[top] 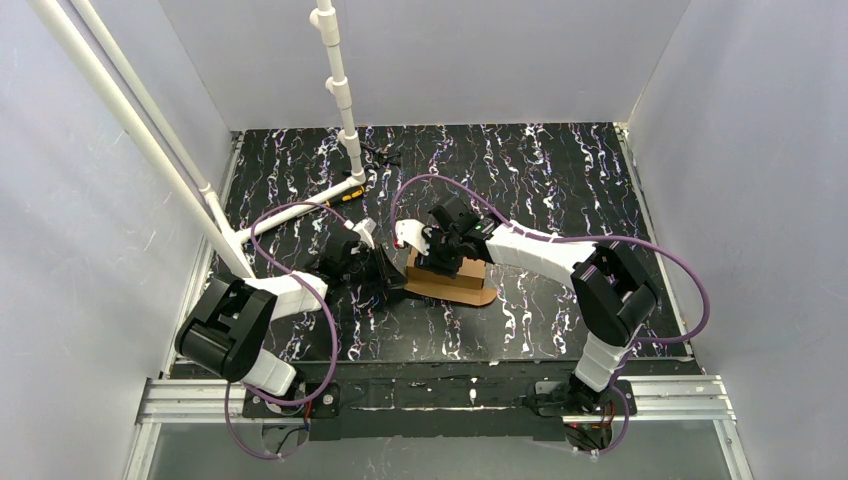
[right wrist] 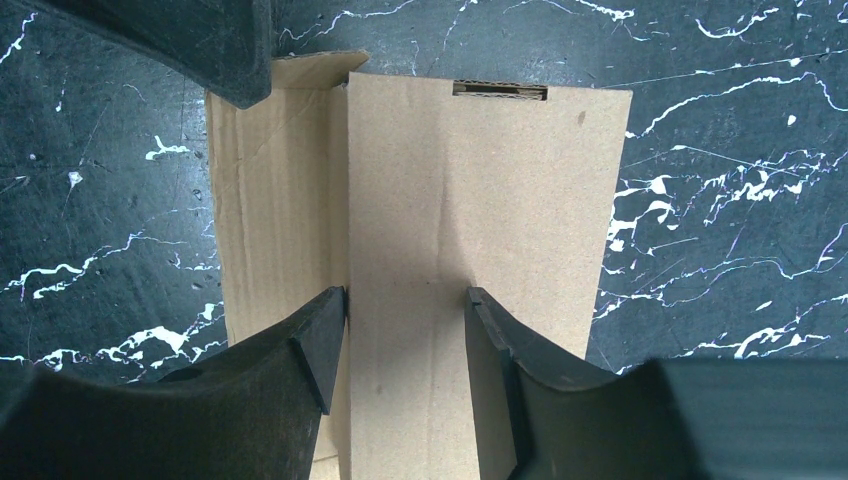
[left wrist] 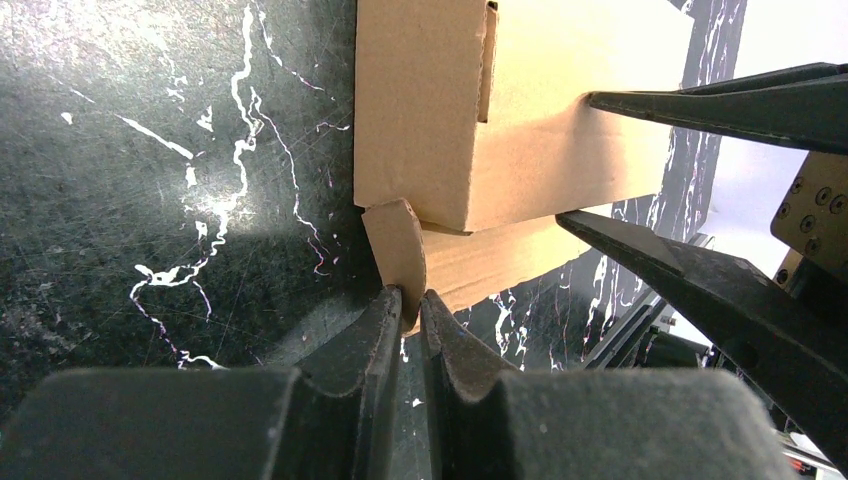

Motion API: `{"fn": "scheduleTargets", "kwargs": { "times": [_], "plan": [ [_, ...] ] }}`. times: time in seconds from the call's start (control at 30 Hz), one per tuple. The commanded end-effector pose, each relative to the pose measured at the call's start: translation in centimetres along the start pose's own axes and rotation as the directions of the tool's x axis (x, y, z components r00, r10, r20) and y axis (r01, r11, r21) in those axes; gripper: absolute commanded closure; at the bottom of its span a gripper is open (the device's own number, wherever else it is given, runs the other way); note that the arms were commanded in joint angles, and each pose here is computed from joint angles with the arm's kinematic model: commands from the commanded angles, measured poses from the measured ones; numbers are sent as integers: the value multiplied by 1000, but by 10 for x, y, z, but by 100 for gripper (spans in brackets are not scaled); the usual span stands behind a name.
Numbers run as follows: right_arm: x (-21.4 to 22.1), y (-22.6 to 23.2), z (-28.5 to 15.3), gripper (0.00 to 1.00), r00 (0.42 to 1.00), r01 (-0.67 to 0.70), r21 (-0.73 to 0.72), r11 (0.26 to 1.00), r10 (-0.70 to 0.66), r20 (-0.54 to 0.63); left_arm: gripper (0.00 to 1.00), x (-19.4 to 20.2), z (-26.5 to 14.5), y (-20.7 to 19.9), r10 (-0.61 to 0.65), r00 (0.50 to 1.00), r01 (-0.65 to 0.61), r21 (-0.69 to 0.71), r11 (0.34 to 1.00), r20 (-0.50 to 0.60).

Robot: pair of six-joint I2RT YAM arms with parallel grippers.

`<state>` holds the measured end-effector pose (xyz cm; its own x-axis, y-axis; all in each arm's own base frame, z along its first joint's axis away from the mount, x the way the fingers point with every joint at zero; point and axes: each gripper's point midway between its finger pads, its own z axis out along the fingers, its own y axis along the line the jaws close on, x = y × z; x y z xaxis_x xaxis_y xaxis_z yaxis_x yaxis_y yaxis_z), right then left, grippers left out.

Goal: Fold the paper box

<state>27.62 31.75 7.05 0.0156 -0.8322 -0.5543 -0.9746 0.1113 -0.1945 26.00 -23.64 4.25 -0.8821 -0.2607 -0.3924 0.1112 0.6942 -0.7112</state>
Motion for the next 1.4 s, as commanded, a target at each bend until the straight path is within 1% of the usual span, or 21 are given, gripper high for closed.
{"fn": "scheduleTargets", "kwargs": {
  "times": [0.0, 0.07, 0.2, 0.43, 0.57, 0.87, 0.97, 1.03, 1.37],
  "plan": [
    [17, 17, 12, 45, 998, -40, -73, 997, 36, -61, 88, -11, -1, -11, 33, 999, -33, 13, 999, 18],
    [18, 18, 12, 45, 998, -39, -74, 997, 34, -62, 89, -10, -1, -10, 32, 999, -33, 6, 999, 17],
    [18, 17, 13, 45, 997, -41, -72, 997, 36, -64, 95, -8, -3, -9, 39, 999, -39, 4, 999, 18],
    [18, 17, 14, 45, 997, -47, -67, 997, 43, -66, 96, -2, -6, -14, 74, 997, -74, 28, 997, 6],
    [18, 17, 14, 45, 997, -49, -68, 996, 45, -67, 95, 0, -6, -18, 102, 995, -102, 38, 994, -3],
    [19, 18, 15, 45, 996, -50, -70, 996, 45, -70, 91, 0, -3, -17, 100, 995, -99, 22, 995, -11],
    [19, 18, 15, 45, 997, -50, -71, 996, 45, -71, 85, -3, -4, -17, 103, 995, -103, 11, 995, -4],
    [19, 18, 15, 45, 996, -50, -71, 996, 45, -71, 84, -3, -5, -16, 106, 994, -106, 0, 994, -1],
    [18, 19, 15, 45, 997, -45, -74, 996, 40, -71, 85, -12, -7, -11, 123, 992, -122, -54, 991, 18]
  ]
}}
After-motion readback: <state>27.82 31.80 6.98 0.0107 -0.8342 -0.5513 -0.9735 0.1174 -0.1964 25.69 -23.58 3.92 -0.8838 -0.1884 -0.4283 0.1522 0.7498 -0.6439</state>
